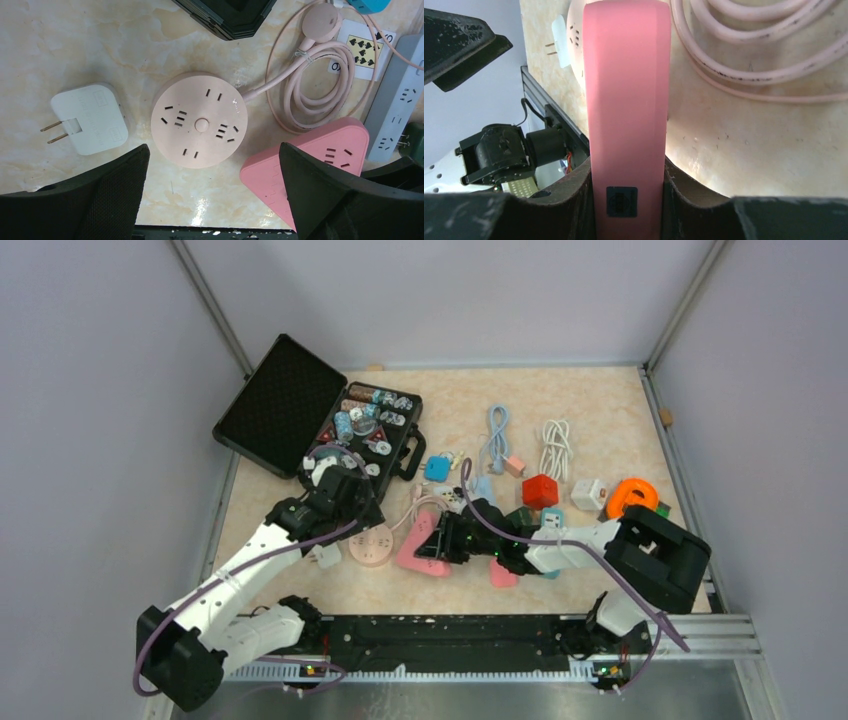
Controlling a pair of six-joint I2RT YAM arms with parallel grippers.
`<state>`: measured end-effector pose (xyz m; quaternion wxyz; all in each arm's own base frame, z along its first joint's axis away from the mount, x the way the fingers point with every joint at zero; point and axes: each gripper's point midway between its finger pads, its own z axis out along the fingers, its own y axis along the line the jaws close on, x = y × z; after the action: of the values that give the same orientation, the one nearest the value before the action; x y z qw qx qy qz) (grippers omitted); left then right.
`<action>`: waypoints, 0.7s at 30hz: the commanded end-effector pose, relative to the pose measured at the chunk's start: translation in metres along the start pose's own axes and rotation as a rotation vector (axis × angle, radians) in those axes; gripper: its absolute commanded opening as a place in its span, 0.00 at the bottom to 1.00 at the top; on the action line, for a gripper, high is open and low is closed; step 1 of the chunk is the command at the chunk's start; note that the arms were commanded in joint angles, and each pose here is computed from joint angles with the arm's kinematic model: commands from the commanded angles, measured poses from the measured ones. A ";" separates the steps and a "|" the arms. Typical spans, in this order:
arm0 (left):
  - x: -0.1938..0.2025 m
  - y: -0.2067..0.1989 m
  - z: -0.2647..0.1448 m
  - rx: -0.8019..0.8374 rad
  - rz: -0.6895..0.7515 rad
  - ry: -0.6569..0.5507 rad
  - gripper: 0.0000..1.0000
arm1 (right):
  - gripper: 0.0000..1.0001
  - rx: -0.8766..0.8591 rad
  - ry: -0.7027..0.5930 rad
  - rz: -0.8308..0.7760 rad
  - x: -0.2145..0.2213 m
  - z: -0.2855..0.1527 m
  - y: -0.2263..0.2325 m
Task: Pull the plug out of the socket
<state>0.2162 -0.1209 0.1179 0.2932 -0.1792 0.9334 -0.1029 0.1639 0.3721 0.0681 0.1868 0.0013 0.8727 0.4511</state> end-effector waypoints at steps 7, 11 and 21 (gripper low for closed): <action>-0.013 -0.011 -0.009 0.039 0.007 -0.031 0.99 | 0.55 0.123 0.011 0.052 0.016 -0.013 -0.035; -0.016 -0.010 -0.014 0.037 0.025 -0.043 0.99 | 0.64 0.169 -0.052 0.034 0.003 -0.025 -0.036; -0.027 -0.009 -0.026 0.020 0.039 -0.068 0.99 | 0.82 0.352 -0.133 -0.040 -0.013 -0.060 -0.061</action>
<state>0.2196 -0.1215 0.1380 0.3047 -0.1647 0.9322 -0.1054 0.1609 0.3037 0.0487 0.2182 0.0539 0.9170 0.3295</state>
